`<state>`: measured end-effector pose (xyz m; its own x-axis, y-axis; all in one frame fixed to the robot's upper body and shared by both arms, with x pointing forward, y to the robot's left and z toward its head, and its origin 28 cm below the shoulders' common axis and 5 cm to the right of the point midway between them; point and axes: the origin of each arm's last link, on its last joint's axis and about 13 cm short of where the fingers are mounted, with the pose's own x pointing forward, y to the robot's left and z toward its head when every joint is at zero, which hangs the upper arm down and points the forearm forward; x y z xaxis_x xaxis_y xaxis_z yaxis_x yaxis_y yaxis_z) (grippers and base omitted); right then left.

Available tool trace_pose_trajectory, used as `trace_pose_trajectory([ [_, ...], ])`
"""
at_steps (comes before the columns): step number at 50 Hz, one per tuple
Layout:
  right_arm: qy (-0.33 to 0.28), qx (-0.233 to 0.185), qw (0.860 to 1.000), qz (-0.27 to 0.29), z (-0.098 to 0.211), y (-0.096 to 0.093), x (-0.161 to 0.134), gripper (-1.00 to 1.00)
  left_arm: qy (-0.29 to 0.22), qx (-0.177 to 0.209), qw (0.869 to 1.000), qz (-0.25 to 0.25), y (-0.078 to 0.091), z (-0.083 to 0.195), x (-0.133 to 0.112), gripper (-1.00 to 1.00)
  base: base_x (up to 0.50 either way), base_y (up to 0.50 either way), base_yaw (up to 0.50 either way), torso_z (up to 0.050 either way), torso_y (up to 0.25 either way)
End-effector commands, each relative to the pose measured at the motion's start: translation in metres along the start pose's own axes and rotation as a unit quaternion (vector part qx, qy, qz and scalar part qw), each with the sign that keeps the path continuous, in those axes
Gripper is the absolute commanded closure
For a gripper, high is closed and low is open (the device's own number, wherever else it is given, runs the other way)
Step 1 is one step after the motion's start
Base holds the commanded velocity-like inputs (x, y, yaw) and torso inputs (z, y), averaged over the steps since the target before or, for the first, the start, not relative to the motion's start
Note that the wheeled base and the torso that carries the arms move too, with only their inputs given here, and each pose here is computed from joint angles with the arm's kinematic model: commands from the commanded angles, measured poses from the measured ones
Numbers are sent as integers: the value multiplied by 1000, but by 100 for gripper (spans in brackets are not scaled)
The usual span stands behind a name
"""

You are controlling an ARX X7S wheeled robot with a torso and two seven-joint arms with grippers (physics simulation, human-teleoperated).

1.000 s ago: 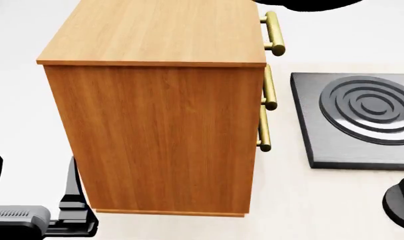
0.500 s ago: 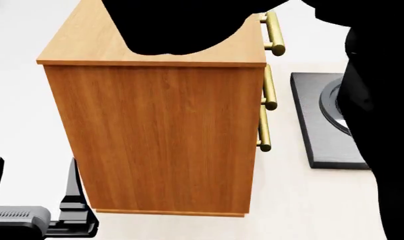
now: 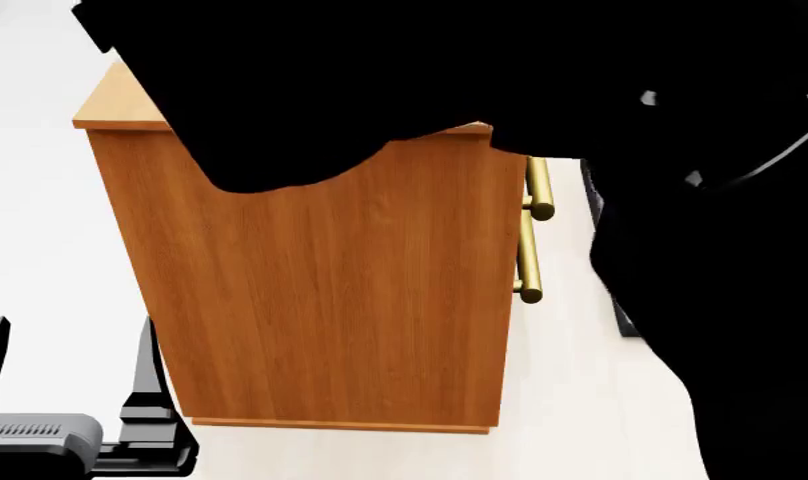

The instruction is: Put the bowl on the top of the cabinet.

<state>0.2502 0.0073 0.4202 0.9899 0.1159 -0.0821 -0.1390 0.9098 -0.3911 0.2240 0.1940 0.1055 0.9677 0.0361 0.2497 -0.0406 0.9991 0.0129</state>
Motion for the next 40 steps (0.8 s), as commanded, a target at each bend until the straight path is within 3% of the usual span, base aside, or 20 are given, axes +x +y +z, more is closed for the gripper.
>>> trace_pose_trajectory([
  [1, -1, -3, 1000, 3, -7, 5, 10, 100, 1, 0, 1000, 0, 0, 0, 0, -100, 0, 0, 0, 0, 0],
  [40, 32, -6, 999, 12, -41, 23, 73, 100, 10, 1, 1000, 4, 4, -7, 1, -100, 0, 0, 0, 0, 1],
])
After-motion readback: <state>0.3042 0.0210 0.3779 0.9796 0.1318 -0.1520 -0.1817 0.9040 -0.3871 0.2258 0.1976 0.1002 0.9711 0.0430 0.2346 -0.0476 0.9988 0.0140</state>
